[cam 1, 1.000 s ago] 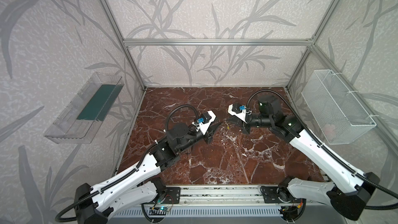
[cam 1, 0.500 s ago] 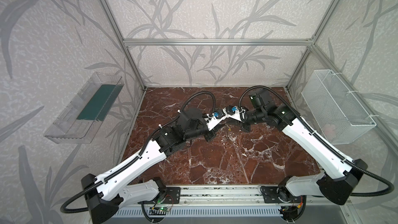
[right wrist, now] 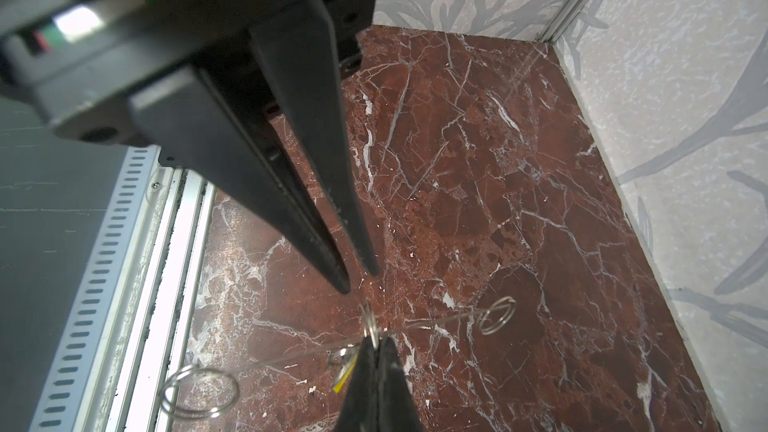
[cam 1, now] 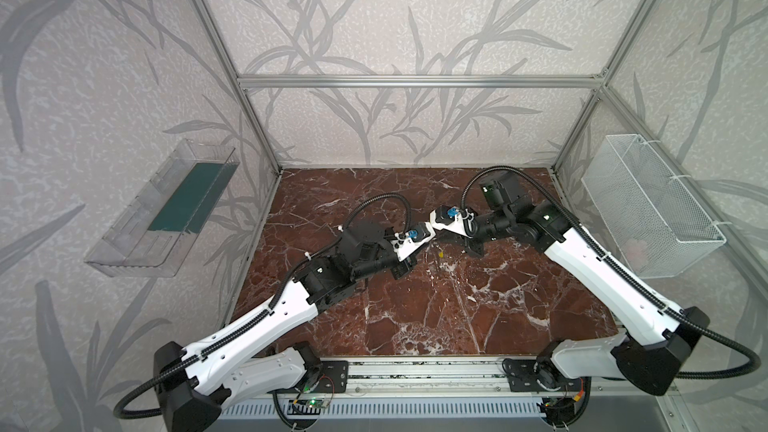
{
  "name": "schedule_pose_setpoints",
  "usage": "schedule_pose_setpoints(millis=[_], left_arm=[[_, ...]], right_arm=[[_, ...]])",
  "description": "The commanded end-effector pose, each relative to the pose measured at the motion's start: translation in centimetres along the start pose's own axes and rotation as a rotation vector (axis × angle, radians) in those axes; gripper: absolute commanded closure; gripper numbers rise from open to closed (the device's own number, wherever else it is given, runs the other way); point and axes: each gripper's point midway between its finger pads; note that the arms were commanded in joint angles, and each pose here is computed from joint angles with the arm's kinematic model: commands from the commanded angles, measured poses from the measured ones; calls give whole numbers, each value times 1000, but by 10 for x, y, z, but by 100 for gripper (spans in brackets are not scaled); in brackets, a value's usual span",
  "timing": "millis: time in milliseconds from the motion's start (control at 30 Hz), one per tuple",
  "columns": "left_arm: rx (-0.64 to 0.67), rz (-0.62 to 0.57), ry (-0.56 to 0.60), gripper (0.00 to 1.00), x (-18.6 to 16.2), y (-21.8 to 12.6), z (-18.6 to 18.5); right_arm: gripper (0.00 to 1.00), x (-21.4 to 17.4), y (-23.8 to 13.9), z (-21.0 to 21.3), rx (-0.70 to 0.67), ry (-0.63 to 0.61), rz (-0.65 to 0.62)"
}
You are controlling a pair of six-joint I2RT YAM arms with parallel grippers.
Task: Put the keys on the keyring
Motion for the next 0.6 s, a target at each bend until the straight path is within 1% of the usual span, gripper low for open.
schedule_pose_setpoints(millis=[0,167,300,567], left_arm=[[6,-88,102,89,12,-6,0],[20,-106,118,90,17,-8,5],[15,-122,106,89,24,-10,5],[-44,-110,66,87,30,-12,2]], right_arm=[[100,21,-9,-4,0,-40,-65],[100,26,-8,-3,18,-44,-96],[100,27,-5,-2,30,-41,-106],[100,26,-3,0,46,-37,-114]])
Point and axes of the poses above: each gripper's point midway between its finger pads, its own y axis out along the fingers, its own z axis along the line the jaws close on, x = y × z, and after that the axes turned 15 degrees about -y, right-handed
